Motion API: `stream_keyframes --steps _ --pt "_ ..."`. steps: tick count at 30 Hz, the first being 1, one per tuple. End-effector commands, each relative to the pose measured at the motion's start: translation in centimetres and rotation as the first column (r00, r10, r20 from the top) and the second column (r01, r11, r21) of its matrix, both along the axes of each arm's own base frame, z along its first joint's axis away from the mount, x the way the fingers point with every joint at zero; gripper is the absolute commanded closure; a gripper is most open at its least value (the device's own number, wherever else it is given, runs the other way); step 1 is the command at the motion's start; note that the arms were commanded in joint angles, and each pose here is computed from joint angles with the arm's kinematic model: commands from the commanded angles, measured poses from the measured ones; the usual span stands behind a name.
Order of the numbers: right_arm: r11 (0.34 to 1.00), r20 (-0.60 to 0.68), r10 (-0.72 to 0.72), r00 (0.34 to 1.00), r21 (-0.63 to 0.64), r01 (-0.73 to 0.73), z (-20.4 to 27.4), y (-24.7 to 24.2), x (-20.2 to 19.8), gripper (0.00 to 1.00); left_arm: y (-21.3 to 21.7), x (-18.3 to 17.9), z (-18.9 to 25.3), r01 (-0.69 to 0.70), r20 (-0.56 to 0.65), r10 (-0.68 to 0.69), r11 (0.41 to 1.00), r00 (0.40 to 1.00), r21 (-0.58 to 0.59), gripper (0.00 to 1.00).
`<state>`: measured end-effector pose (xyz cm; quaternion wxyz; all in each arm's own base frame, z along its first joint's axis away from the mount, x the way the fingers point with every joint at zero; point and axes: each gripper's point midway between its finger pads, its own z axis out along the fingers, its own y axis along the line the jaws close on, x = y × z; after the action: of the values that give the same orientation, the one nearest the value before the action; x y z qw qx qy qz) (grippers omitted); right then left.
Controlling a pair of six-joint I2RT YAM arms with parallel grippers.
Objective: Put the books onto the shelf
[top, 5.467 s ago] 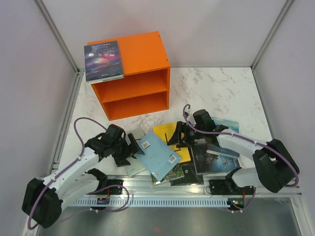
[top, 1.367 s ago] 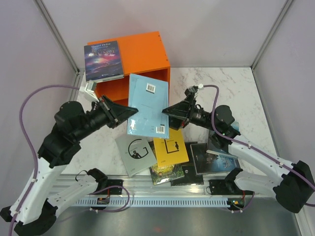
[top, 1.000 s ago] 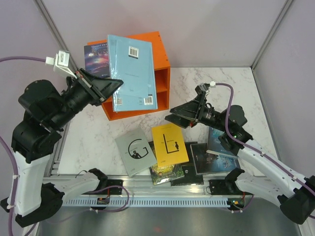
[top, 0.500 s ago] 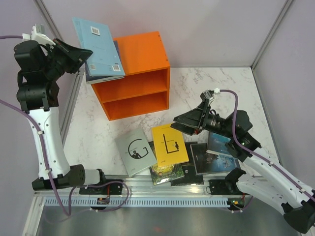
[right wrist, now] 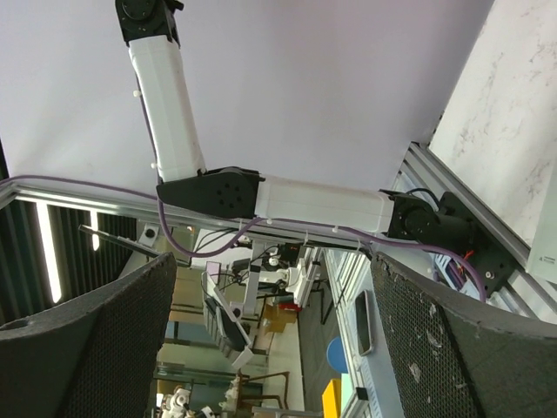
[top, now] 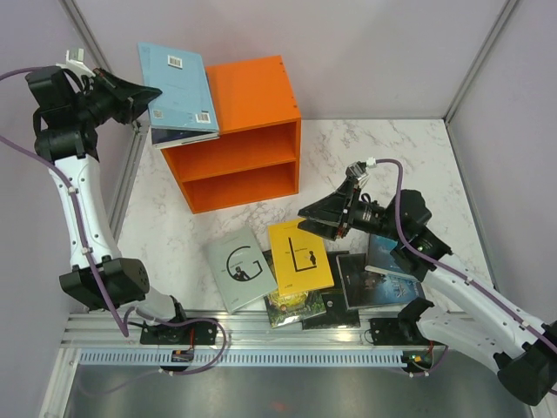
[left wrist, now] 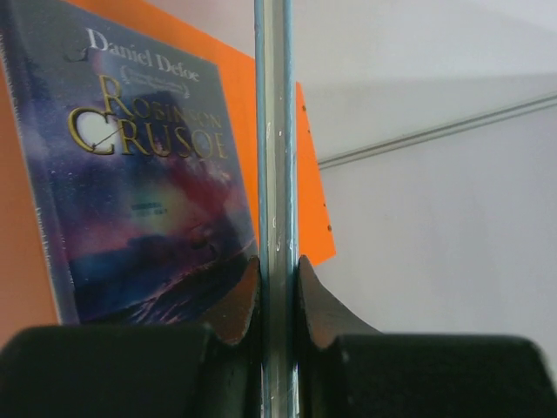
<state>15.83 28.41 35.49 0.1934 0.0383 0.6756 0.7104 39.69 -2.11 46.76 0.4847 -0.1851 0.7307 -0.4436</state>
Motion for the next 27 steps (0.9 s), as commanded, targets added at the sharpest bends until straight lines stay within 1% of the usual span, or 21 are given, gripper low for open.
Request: stream_keyframes --steps 1,10,11,13,14,15,19,20,22,23,24,25,26,27 --pt "1.000 0.041 0.015 0.999 -0.002 -0.015 0.8 0.2 0.1 0.05 0.5 0.0 0.1 0.004 0.035 -0.006 0.998 0.999 0.067 0.98" --pt "1.000 0.024 0.011 1.000 -0.022 -0.010 -0.2 0.6 1.2 0.05 3.0 1.9 -5.0 -0.076 -0.104 0.092 0.986 0.990 0.150 0.98" --pt "1.000 0.022 0.014 1.000 -0.024 -0.013 -0.3 0.7 1.3 0.06 3.2 2.1 -5.5 -0.081 -0.117 0.101 0.984 0.988 0.160 0.94" --pt "1.000 0.018 0.014 1.000 -0.028 -0.013 -0.5 0.8 1.5 0.05 4.0 2.5 -6.7 -0.102 -0.142 0.131 0.976 0.981 0.192 0.87" --pt "0.999 0.018 0.018 1.000 -0.028 -0.018 -0.5 0.8 1.5 0.05 4.2 2.6 -7.2 -0.111 -0.156 0.144 0.974 0.977 0.199 0.80" --pt "0.999 0.022 0.018 1.000 -0.027 -0.018 -0.4 0.8 1.6 0.05 4.6 2.8 -7.7 -0.120 -0.172 0.156 0.971 0.973 0.205 0.78" --pt "0.999 0.013 0.020 1.000 -0.035 -0.020 -0.8 0.7 1.8 0.06 5.8 3.2 -8.8 -0.162 -0.195 0.214 0.954 0.957 0.253 0.57" --pt "0.999 0.010 0.022 1.000 -0.037 -0.021 -0.9 0.7 1.8 0.06 5.9 3.1 -8.9 -0.170 -0.202 0.226 0.950 0.953 0.261 0.42" --pt "0.999 0.009 0.018 1.000 -0.039 -0.018 -1.1 0.6 2.0 0.06 6.5 3.1 -9.2 -0.192 -0.206 0.256 0.939 0.944 0.286 0.31" --pt "0.999 0.007 0.018 1.000 -0.041 -0.018 -1.2 0.6 2.0 0.06 6.7 3.1 -8.9 -0.204 -0.202 0.269 0.934 0.942 0.294 0.23" --pt "0.999 0.007 0.018 1.000 -0.042 -0.018 -1.3 0.6 2.1 0.05 6.9 3.0 -8.9 -0.210 -0.206 0.278 0.931 0.938 0.299 0.20" --pt "0.999 0.005 0.017 1.000 -0.044 -0.017 -1.4 0.6 2.2 0.06 6.9 2.9 -8.8 -0.216 -0.202 0.284 0.928 0.937 0.303 0.10" --pt "0.999 0.003 0.018 1.000 -0.046 -0.018 -1.5 0.6 2.2 0.06 7.0 2.9 -8.2 -0.223 -0.190 0.289 0.925 0.938 0.306 0.06" --pt "0.999 0.004 0.021 1.000 -0.048 -0.021 -1.6 0.6 2.2 0.06 7.1 2.6 -8.1 -0.233 -0.193 0.301 0.922 0.934 0.310 0.05"
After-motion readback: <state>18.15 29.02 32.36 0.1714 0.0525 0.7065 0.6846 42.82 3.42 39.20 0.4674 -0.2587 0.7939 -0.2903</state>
